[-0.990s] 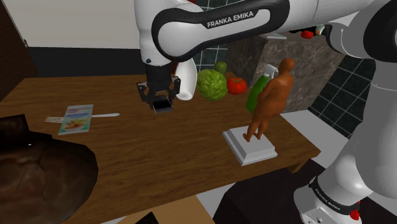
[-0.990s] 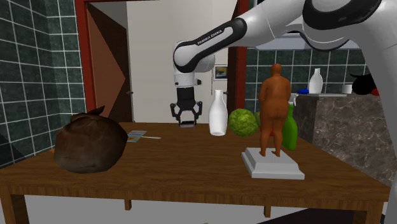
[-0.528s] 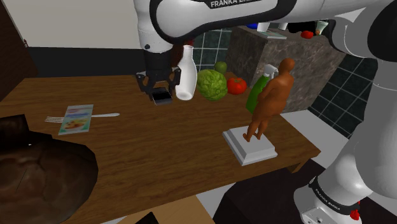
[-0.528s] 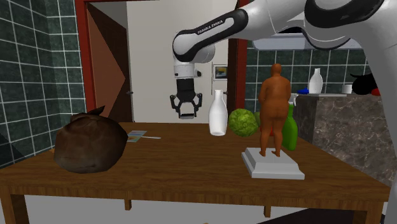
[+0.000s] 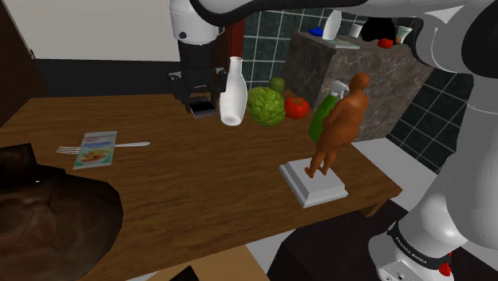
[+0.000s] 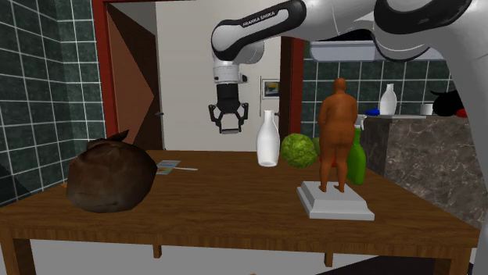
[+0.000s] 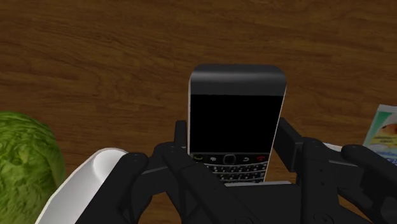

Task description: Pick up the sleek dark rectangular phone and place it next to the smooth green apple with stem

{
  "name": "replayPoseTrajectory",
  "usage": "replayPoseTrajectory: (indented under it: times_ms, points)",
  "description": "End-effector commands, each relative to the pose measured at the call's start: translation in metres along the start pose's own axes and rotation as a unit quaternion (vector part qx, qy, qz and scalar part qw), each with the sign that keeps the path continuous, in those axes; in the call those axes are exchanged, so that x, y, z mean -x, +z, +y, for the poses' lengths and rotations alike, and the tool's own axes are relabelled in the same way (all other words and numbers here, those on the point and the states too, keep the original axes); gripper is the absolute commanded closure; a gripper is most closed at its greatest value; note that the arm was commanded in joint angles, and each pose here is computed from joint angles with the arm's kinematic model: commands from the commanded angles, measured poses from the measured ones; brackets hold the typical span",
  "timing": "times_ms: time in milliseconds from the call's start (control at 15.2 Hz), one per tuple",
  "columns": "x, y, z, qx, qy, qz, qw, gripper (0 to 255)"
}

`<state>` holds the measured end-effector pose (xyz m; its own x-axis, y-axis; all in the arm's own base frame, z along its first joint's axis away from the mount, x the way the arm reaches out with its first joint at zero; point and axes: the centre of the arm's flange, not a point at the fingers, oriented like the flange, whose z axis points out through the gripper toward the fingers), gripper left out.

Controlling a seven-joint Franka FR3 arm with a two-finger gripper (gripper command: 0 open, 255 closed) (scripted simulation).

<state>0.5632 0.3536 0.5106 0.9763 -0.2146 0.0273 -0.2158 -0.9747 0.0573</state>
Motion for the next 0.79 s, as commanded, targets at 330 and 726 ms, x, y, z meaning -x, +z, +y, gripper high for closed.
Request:
replayPoseTrajectory:
  times_ms: [330, 726]
  points:
    - [-0.039, 0.001, 0.069, 0.0, 0.0, 0.0, 1.0, 255]
    - [-0.079, 0.006, 0.137, 0.0, 0.0, 0.0, 1.0, 255]
